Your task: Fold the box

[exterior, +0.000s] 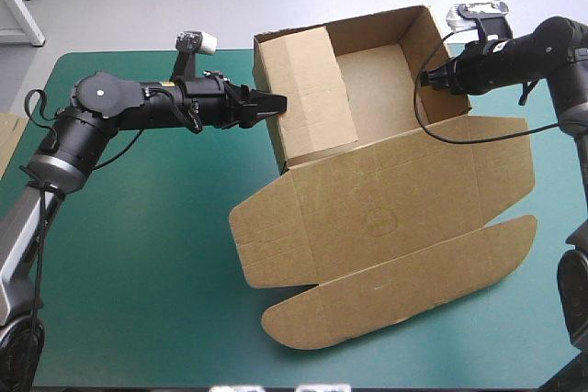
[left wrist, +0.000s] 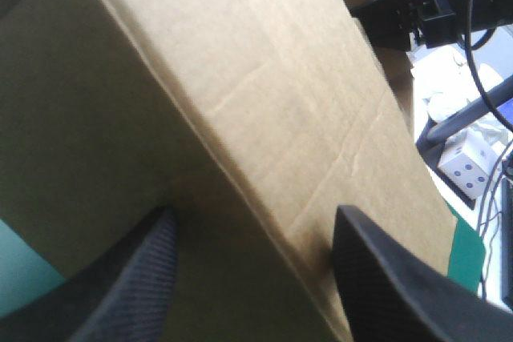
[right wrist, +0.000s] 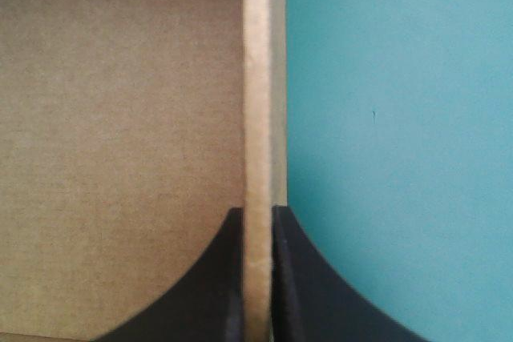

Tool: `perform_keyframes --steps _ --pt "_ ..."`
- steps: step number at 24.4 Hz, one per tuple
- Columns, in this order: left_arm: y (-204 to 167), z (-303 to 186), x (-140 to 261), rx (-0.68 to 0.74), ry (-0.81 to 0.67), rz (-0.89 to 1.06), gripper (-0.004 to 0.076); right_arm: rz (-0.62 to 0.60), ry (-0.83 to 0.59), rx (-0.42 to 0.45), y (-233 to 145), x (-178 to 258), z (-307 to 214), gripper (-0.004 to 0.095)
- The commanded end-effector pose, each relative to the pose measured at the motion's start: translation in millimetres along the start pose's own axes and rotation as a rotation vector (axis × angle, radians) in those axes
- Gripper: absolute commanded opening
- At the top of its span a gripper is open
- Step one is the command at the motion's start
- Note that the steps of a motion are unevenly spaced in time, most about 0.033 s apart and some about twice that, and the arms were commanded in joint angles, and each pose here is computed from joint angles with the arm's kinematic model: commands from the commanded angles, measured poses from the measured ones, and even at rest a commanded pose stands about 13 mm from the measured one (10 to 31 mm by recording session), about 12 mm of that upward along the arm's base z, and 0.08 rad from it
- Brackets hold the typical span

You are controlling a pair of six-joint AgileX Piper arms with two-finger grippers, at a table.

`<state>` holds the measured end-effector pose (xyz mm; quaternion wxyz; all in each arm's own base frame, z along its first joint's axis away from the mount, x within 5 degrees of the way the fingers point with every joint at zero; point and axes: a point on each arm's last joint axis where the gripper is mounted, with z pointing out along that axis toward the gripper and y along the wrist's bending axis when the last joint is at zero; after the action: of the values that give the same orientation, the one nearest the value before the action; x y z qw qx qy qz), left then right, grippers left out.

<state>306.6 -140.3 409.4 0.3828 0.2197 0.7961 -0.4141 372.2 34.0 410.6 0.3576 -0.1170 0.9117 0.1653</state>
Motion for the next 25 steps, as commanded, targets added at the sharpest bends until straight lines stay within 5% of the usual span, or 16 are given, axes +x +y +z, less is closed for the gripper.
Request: perform_keyframes --steps 1,21,25 --pt "-19 -15 -17 -0.028 -0.055 0.024 0.0417 0.055 -0.119 -0.063 24 -12 -26 -0.0008" --pt "12 18 -2 -0.365 0.17 0.033 0.0377 0.143 -0.07 -0.112 46 -11 -4 -0.0005" --pt "10 30 -1 -0.521 0.338 0.082 0.0367 0.178 -0.044 -0.075 45 -10 6 -0.0005"
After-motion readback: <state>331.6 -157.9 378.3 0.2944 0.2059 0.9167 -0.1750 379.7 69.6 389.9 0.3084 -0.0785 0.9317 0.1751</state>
